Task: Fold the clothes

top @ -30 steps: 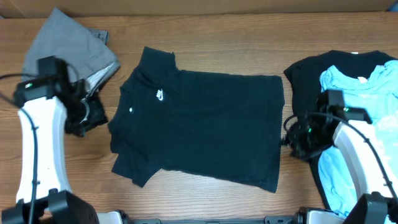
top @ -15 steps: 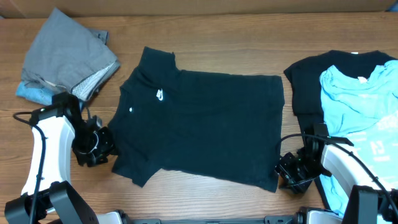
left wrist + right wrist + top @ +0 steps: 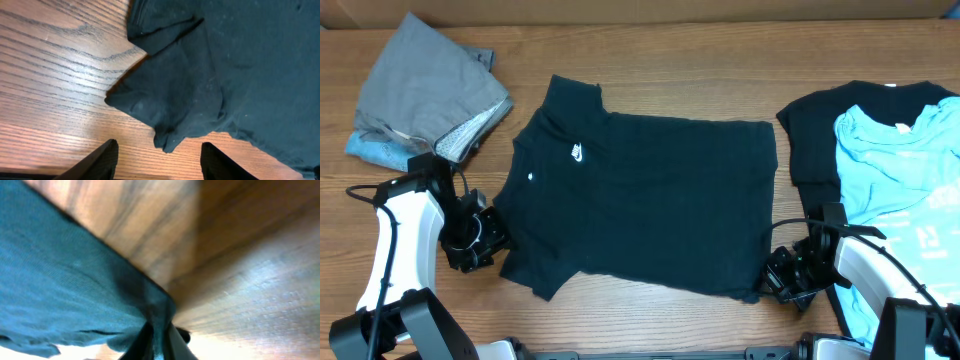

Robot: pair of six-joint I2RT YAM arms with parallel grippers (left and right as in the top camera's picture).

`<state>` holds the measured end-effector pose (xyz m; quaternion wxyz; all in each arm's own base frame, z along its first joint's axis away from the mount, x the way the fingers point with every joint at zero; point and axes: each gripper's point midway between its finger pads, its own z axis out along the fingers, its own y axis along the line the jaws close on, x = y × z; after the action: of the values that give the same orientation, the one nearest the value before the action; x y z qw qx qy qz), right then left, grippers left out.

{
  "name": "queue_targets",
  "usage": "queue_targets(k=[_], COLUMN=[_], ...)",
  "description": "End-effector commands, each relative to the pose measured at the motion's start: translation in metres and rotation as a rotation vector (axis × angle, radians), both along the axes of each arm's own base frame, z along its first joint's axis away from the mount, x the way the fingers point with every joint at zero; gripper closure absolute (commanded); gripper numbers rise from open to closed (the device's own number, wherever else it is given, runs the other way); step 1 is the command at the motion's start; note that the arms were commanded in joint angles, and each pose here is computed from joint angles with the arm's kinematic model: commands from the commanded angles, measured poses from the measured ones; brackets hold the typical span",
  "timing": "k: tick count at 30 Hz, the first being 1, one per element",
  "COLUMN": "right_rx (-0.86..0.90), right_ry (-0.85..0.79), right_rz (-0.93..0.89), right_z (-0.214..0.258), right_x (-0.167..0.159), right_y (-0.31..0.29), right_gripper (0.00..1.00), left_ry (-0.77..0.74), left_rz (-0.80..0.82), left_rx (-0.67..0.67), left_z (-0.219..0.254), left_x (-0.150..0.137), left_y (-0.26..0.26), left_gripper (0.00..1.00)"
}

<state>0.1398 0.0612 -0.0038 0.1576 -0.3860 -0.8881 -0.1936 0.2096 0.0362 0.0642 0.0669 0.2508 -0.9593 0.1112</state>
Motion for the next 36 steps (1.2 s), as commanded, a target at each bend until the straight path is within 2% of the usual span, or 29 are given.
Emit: queue_targets(k=[1,15,18,19,21,22,24,29,33,36], right_rx=[-0.046,-0.05,-0.05,-0.049,-0.05,-0.05,-0.051,-0.054,-0.049,-0.048], right_ry=[-0.014,-0.069,-0.081,-0.082,-0.082,-0.083,-0.087,-0.09,-0.086,-0.089], right_rz=[0.019,0.028,0.042,0.044,0.044,0.044,0.044,0.052,0.069,0.076], right_z=[-0.006,0.012,0.012,0.012,0.012,0.012,0.012,0.012,0.017,0.023], right_x=[0.0,0.025,0.027,0.027,0.027,0.027,0.028,0.028,0.028,0.031], right_y=[-0.007,-0.009,-0.01,-0.01,-0.01,-0.01,-0.01,-0.01,-0.01,-0.011], right_gripper=[0.96,0.96,0.96,0.96,0.96,0.96,0.96,0.96,0.96,0.96], left_ry=[0.023,0.041,0.017,0.007,-0.009,-0.014,-0.003,0.02,-0.019,-0.052], left_rz=[0.011,0.043,0.06,0.063,0.071,0.074,0.079,0.054,0.012,0.001], left_rx=[-0.022,-0.028,-0.064,-0.085,-0.133,-0.153,-0.182,-0.205,-0.21,-0.164], left_z=[-0.006,-0.05,-0.06,-0.062,-0.063,-0.062,-0.059,-0.047,-0.019,0.001], left_x=[-0.008,-0.029,-0.03,-0.03,-0.029,-0.028,-0.03,-0.032,-0.017,-0.005], left_y=[-0.006,-0.014,-0.022,-0.026,-0.035,-0.038,-0.043,-0.045,-0.041,-0.032], left_gripper=[0.43,0.43,0.42,0.44,0.62,0.81,0.96,0.96,0.96,0.96])
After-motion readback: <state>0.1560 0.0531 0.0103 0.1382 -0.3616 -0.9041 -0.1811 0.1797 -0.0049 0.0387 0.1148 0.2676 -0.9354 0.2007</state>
